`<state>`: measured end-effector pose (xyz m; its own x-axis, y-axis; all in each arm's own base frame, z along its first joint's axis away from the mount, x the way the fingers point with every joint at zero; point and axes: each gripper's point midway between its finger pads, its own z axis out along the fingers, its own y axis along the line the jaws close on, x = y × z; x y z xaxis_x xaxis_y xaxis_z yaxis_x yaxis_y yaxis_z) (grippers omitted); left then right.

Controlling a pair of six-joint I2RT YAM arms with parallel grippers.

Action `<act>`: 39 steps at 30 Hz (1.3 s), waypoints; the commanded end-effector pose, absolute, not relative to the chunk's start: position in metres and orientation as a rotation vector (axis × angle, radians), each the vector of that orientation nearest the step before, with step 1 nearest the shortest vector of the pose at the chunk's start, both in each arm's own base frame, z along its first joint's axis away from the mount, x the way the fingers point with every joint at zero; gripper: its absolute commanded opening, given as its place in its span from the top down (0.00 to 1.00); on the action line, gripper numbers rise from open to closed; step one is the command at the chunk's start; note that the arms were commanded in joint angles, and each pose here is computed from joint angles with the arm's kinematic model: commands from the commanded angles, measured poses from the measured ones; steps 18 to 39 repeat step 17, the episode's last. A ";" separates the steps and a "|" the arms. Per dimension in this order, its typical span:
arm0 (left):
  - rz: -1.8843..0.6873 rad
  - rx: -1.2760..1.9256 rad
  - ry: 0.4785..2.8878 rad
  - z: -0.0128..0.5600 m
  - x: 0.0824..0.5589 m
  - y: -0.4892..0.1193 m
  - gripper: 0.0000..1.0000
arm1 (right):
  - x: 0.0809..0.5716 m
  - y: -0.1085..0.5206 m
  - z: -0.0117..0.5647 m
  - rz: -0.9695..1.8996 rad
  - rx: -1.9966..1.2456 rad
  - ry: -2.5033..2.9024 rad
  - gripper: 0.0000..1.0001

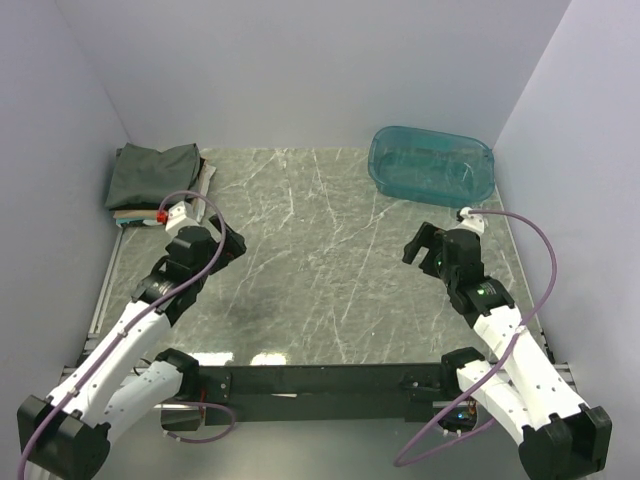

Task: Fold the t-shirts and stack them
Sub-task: Reset both grippers

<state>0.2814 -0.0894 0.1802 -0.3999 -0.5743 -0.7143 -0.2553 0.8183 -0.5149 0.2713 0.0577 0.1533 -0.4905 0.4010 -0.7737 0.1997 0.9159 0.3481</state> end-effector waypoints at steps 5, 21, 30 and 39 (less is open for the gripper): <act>-0.383 -0.649 1.942 0.199 0.288 -0.084 0.01 | 0.278 0.066 0.160 0.325 0.396 2.037 0.01; -0.376 -0.662 1.898 0.208 0.287 -0.078 0.00 | 0.279 0.063 0.173 0.338 0.394 1.950 0.00; -0.376 -0.662 1.898 0.208 0.287 -0.078 0.00 | 0.279 0.063 0.173 0.338 0.394 1.950 0.00; -0.376 -0.662 1.898 0.208 0.287 -0.078 0.00 | 0.279 0.063 0.173 0.338 0.394 1.950 0.00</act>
